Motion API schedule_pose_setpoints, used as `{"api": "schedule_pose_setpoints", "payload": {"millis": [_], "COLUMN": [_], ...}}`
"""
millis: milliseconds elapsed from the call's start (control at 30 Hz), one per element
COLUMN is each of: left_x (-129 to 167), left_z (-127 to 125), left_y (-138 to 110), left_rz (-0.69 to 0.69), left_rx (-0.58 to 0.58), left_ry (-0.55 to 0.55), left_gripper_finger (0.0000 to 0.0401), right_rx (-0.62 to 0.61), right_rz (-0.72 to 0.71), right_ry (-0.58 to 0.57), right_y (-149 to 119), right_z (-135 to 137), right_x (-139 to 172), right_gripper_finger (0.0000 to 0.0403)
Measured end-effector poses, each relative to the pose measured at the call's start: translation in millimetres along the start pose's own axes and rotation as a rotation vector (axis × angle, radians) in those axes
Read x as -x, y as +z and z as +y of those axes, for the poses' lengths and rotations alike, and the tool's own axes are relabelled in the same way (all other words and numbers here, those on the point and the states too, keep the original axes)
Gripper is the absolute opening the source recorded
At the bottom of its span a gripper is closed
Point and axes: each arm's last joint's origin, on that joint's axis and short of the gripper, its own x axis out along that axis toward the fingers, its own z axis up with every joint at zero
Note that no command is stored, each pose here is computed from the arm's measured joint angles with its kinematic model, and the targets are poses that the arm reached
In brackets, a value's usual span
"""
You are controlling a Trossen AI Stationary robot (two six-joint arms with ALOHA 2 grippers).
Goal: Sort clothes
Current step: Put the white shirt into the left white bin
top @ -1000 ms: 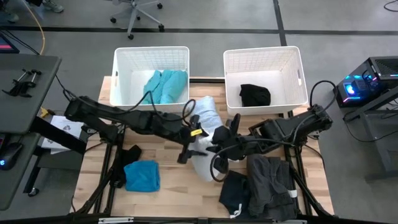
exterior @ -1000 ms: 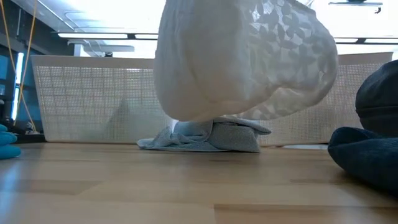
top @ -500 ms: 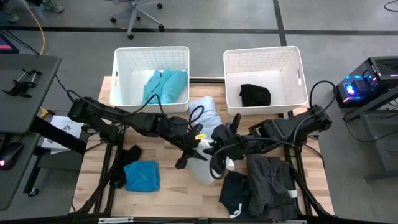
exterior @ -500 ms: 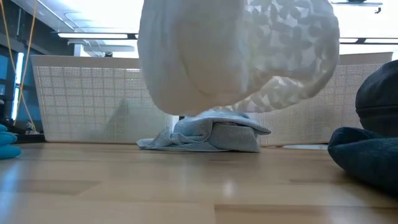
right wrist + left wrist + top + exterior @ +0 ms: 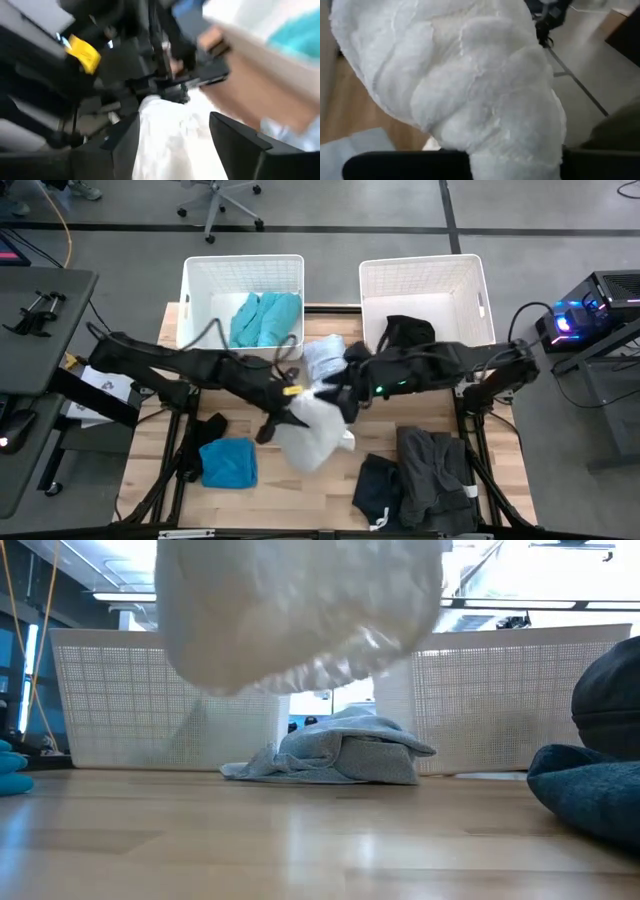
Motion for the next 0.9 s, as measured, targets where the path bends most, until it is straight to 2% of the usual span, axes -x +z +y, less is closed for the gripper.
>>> {"api": "schedule_pose_setpoints", "payload": {"millis": [133,233,333,500,600,700,767,900], "left_x": [33.7,64.8,99.2,157.5,180.2,192.7,195.1,186.6], "left_z": [-0.5,1.5,6.3,21.8,38.0,58.7,73.8,105.2], "left_y": [9.2,16.9,21.1,22.3,20.4,15.5,7.8,-20.4], "left_rz": [-0.095,-0.207,-0.315,-0.413,-0.359,-0.259,-0.176,0.047], "left_rx": [0.021,0.041,0.061,0.029,-0.031,-0.057,-0.027,0.143], "left_ry": [0.121,0.28,0.518,1.005,1.224,1.371,1.406,1.364], "left_gripper_finger": [0.0036,0.0037,0.0038,0.0038,0.0039,0.0039,0.0039,0.004], "right_rx": [0.06,0.088,0.119,0.174,0.186,0.196,0.197,0.183], "right_rz": [-0.199,-0.32,-0.394,-0.412,-0.399,-0.389,-0.38,-0.365], "right_ry": [-0.078,-0.173,-0.25,-0.306,-0.315,-0.329,-0.332,-0.325], "right_y": [16.5,20.5,17.5,9.4,5.7,3.5,2.5,-0.2], "right_z": [0.6,2.5,7.5,13.5,14.9,14.5,14.0,14.2], "right_x": [28.8,49.9,63.0,62.5,54.7,45.9,40.9,33.5], "right_gripper_finger": [0.0228,0.0225,0.0225,0.0225,0.0224,0.0224,0.0224,0.0224]}}
